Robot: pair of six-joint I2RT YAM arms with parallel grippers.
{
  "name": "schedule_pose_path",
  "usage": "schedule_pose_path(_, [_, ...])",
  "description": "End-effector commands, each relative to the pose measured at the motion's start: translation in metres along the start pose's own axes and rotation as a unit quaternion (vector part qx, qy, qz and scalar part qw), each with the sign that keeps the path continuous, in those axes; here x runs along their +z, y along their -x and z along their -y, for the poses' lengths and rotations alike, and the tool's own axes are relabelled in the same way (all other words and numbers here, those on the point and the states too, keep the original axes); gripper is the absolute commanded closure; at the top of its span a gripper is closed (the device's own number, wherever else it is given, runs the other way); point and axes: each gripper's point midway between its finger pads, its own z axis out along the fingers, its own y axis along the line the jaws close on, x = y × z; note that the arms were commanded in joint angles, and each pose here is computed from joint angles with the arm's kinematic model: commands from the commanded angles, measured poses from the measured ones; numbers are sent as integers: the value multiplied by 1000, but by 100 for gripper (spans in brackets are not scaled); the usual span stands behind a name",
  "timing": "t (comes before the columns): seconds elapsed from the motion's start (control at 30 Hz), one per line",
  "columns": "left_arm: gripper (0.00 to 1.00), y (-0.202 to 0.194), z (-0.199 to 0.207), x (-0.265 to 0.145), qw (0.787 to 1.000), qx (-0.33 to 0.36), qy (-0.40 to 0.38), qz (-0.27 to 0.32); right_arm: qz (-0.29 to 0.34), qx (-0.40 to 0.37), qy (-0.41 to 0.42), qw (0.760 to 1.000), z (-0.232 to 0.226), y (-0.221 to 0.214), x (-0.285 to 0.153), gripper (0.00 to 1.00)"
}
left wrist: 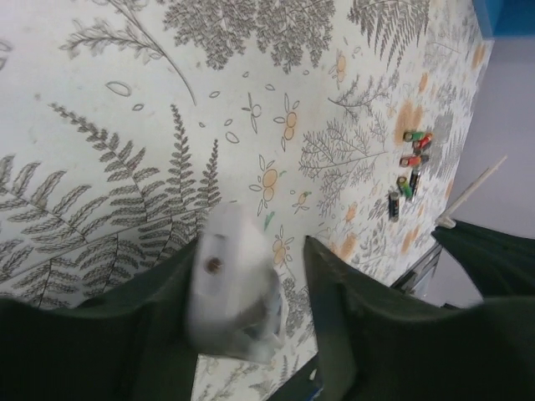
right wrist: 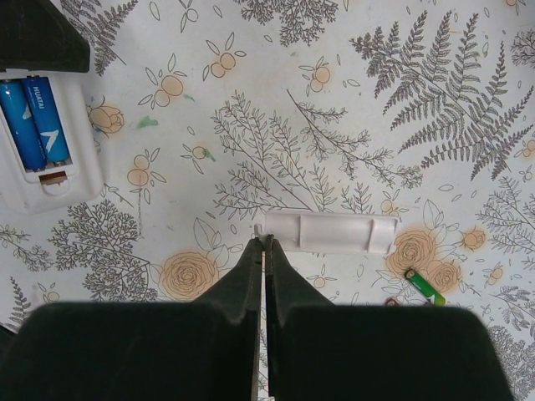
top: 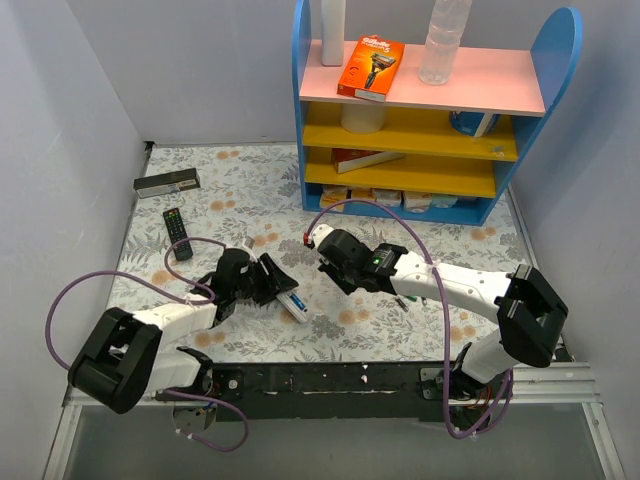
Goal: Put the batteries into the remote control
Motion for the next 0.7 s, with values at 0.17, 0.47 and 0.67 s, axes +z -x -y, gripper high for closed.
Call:
schedule_pose_path(0.17, [18,9,-37,-26,993,-14,103,56,35,-9,16,999,-1,19,-12,99])
schedule_pose_path(0.47, [2,27,-67,-64,969,-30,213,121,48,-22,32,998,-5,33,-17,99])
schedule_pose_path(0.67, [2,49,-33,-87,971,-1,176,163,103,-64,103,987,-25,55,-34,99])
